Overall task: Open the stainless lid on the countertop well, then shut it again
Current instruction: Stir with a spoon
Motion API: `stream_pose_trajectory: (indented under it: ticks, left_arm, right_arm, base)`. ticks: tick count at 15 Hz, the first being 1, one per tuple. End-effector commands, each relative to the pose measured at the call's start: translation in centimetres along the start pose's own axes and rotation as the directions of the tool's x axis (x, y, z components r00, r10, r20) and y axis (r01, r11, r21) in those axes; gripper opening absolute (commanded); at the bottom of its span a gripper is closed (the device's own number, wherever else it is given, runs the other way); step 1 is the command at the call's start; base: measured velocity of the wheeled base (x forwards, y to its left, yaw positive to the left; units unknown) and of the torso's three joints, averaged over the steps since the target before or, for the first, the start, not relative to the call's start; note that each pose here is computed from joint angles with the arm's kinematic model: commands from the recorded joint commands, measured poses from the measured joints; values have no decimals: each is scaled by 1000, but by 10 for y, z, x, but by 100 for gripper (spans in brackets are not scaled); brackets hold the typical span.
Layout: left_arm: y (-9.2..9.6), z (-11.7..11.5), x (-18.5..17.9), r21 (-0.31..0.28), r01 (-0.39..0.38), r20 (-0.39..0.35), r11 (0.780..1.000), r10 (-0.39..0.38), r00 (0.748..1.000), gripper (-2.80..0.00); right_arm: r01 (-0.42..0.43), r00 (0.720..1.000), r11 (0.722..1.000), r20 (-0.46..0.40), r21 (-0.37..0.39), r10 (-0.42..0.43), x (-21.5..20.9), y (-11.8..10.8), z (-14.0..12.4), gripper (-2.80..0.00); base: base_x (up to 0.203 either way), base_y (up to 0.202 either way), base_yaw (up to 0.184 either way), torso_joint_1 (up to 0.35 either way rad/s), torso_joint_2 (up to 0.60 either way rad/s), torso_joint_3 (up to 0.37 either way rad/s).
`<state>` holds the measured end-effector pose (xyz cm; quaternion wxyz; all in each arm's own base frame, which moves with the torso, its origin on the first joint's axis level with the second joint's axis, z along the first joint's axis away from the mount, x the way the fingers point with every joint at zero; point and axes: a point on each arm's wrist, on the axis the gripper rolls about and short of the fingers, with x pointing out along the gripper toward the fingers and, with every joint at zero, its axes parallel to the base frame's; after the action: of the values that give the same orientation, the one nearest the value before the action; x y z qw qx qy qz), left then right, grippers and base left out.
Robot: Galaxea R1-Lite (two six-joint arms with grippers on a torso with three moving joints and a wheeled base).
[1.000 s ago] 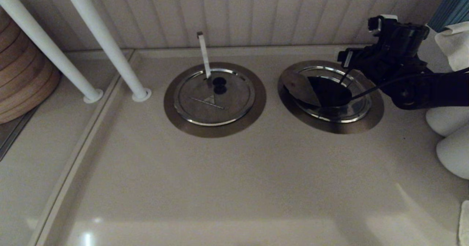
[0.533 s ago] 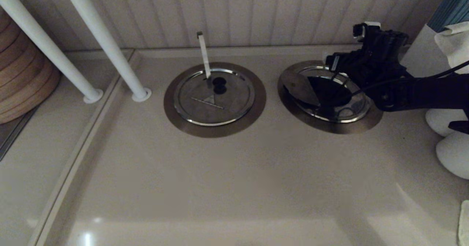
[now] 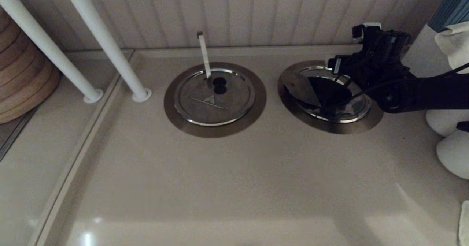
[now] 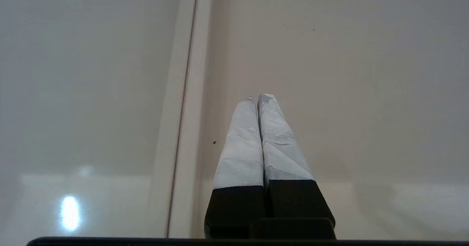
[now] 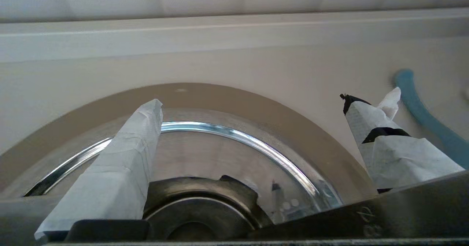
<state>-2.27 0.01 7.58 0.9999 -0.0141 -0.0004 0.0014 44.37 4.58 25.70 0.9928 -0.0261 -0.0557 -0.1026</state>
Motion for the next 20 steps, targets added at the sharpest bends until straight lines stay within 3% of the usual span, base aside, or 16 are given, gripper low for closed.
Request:
stream_pose_trajectory:
  ticks: [1,5,10,20]
  left_arm:
    - [0,0,0,-1,0,1,1000,0,1000,-280]
    - [0,0,0,-1,0,1,1000,0,1000,-280]
    - [0,0,0,-1,0,1,1000,0,1000,-280]
    - [0,0,0,-1,0,1,1000,0,1000,-280]
  right_arm:
    - [30,1000,999,4,-23,-30,0,-2,0,0]
    - [37,999,995,5,-93,-37,4,0,-8,0]
    - [128,989,964,103,-233,-107,13,2,-24,0]
    - [121,991,961,92,-248,-101,-22,-15,9,0]
  base:
    - [0,0,0,0,0,0]
    - [0,0,0,0,0,0]
    - [0,0,0,0,0,0]
    - [0,0,0,0,0,0]
